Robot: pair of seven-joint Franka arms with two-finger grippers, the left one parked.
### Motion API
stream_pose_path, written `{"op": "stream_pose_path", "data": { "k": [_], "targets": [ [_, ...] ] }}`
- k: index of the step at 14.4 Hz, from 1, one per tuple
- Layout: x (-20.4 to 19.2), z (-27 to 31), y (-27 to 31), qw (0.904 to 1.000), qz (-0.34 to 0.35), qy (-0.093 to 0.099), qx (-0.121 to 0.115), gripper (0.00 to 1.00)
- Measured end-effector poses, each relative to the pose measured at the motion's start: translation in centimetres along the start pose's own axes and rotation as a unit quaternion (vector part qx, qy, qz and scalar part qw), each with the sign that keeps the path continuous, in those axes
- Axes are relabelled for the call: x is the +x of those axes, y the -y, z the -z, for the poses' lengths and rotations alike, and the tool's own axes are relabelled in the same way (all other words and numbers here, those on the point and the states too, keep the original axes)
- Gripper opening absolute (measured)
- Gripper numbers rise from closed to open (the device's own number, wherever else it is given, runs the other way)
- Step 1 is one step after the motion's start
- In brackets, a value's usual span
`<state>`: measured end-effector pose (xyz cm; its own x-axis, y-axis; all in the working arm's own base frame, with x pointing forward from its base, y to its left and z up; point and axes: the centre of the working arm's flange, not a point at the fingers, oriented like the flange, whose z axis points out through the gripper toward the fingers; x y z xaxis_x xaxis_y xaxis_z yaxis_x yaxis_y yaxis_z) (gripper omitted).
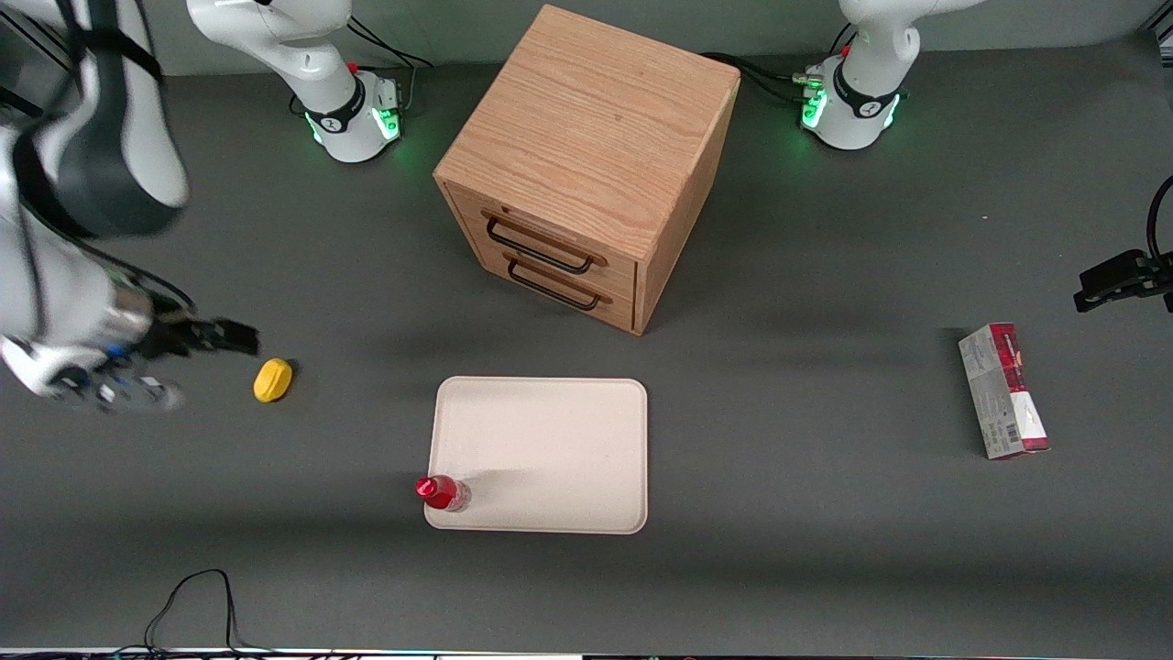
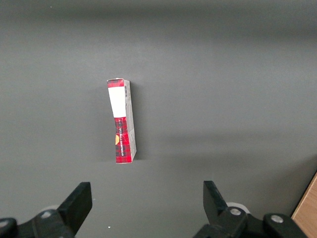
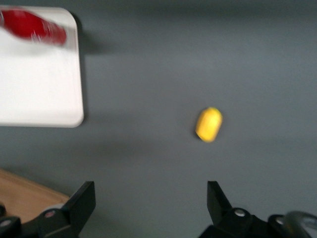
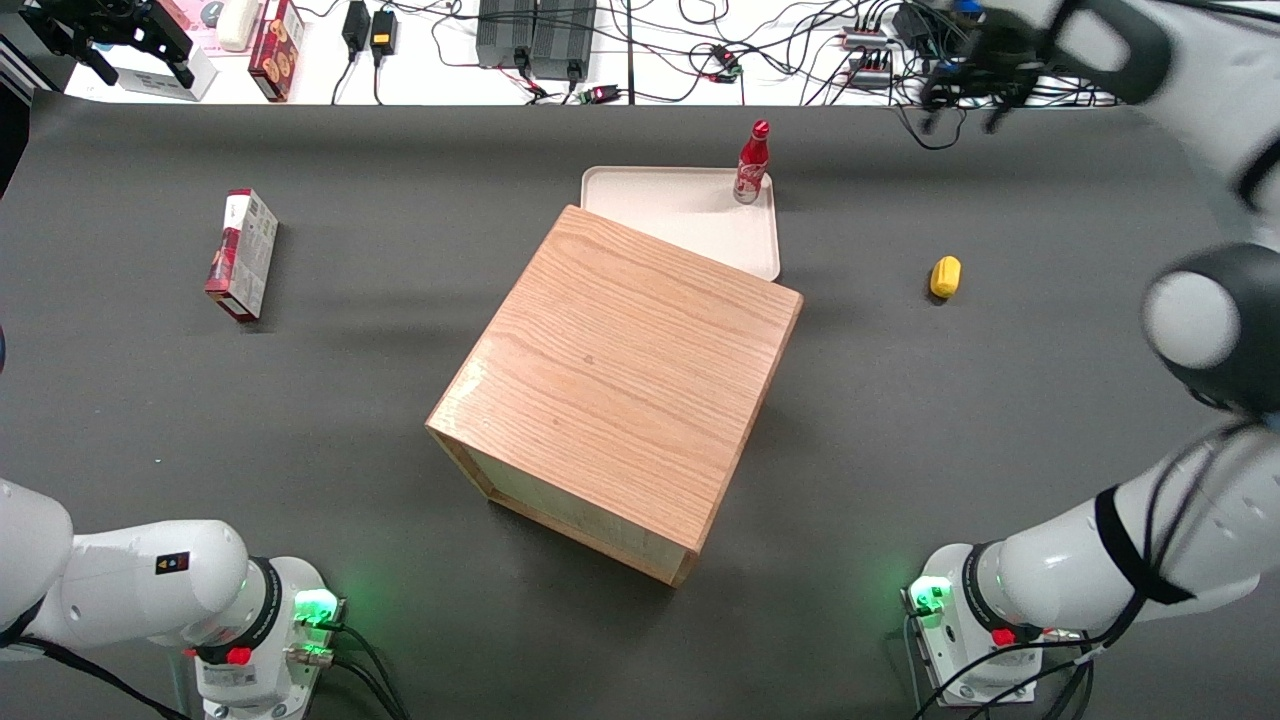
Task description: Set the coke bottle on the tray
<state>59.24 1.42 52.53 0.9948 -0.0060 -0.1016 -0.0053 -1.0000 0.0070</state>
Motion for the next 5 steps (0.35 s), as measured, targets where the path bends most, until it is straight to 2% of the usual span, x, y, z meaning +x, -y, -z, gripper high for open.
{"op": "stream_pose_path", "data": {
  "k": [3,5],
  "targets": [
    [-5.0,2.9,-2.3,0.9999,0.000,-0.012,0.008,1.00],
    [-5.9,3.9,-1.7,0.9998,0.005,-0.019,0.008,1.00]
  ]
}}
